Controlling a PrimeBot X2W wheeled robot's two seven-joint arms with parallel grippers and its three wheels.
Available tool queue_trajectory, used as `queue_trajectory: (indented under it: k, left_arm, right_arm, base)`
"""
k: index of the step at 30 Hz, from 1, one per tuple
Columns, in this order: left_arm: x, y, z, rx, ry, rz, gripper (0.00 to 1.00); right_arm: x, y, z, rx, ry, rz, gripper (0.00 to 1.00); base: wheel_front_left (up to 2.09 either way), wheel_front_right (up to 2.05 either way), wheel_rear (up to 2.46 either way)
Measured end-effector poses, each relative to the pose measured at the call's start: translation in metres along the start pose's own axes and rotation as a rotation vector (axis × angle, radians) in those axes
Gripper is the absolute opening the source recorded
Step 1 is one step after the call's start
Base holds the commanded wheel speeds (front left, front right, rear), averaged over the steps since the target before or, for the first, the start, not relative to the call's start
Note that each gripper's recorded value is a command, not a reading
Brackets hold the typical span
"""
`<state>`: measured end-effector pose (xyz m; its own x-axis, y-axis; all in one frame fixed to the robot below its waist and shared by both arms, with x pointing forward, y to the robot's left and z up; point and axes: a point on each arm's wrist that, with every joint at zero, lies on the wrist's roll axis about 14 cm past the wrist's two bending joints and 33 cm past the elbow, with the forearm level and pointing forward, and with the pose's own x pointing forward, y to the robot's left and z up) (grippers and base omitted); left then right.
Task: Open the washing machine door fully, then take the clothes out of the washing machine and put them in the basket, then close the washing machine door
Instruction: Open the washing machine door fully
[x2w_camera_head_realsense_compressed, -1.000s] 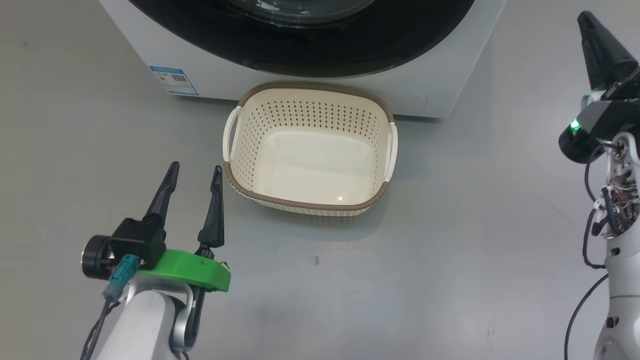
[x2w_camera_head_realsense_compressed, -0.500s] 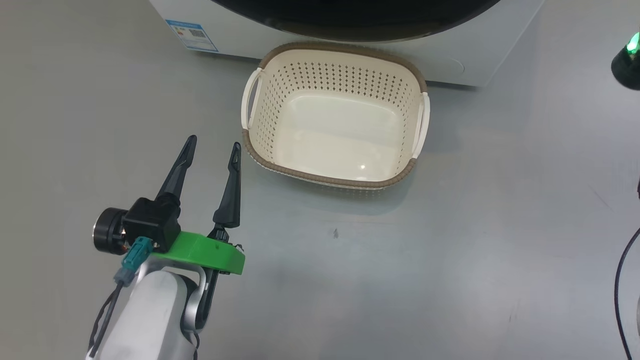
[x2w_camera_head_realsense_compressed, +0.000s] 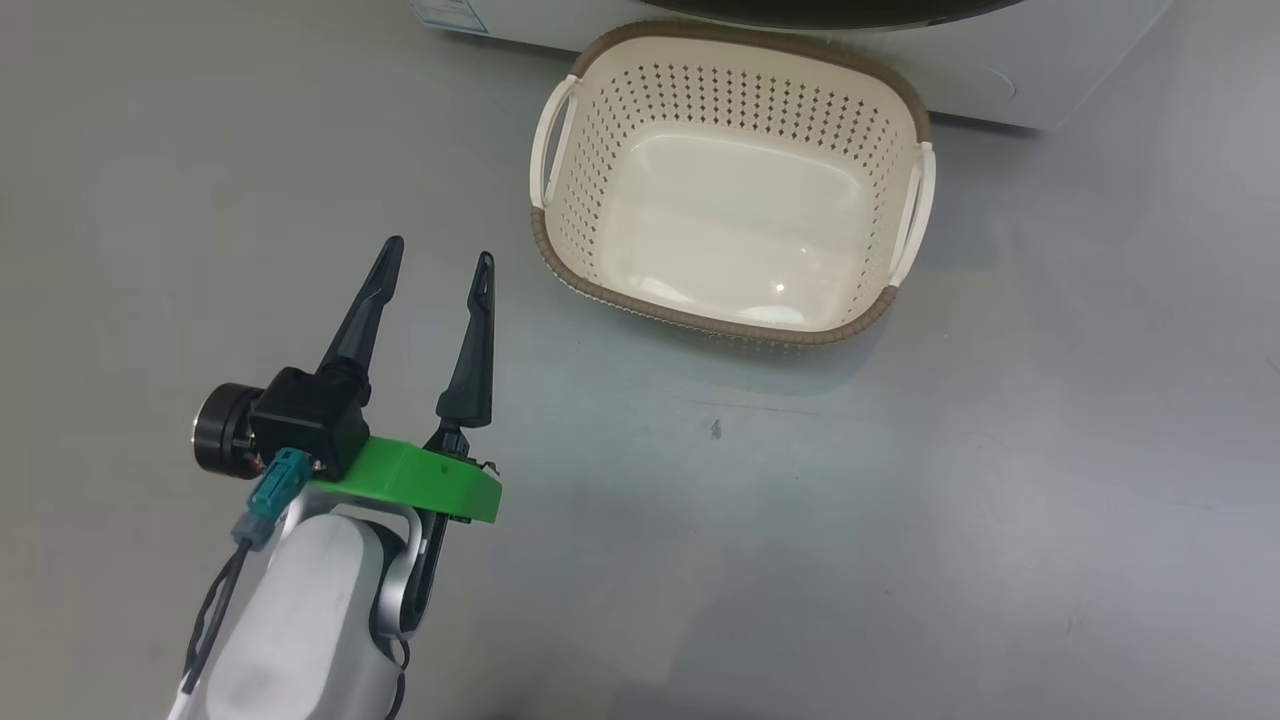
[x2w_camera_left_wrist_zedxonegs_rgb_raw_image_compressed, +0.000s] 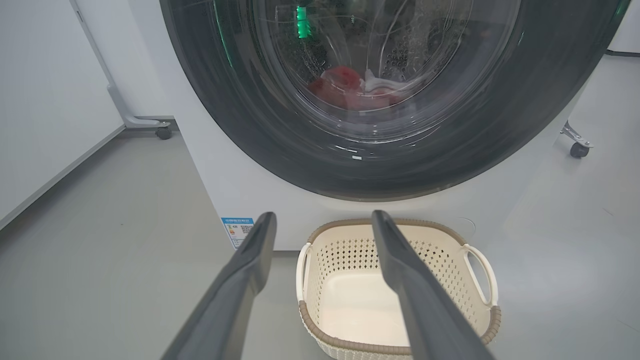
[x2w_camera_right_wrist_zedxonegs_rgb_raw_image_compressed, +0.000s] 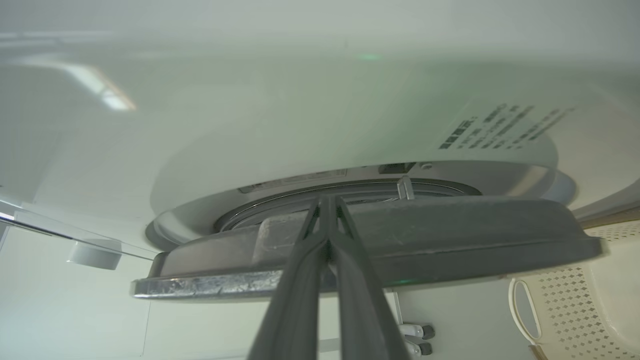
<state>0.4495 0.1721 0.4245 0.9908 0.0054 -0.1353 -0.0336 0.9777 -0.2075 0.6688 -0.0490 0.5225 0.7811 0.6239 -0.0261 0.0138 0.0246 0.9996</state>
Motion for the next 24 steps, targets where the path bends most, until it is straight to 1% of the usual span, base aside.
queue_trajectory:
  k: [5, 12, 24]
  left_arm:
    - [0.002, 0.005, 0.000, 0.011, 0.001, 0.012, 1.00]
    - [0.000, 0.009, -0.005, 0.015, 0.015, 0.027, 1.00]
    - [-0.001, 0.007, -0.002, 0.007, 0.010, 0.033, 1.00]
  right_arm:
    - [0.013, -0.012, -0.006, 0.008, 0.029, -0.019, 0.00]
    - [0.027, -0.017, -0.013, 0.000, 0.065, -0.033, 0.00]
    - [0.032, -0.019, -0.015, 0.007, 0.098, -0.054, 0.00]
  base:
    - [0.00, 0.00, 0.00]
    - [0.00, 0.00, 0.00]
    - [0.00, 0.00, 0.00]
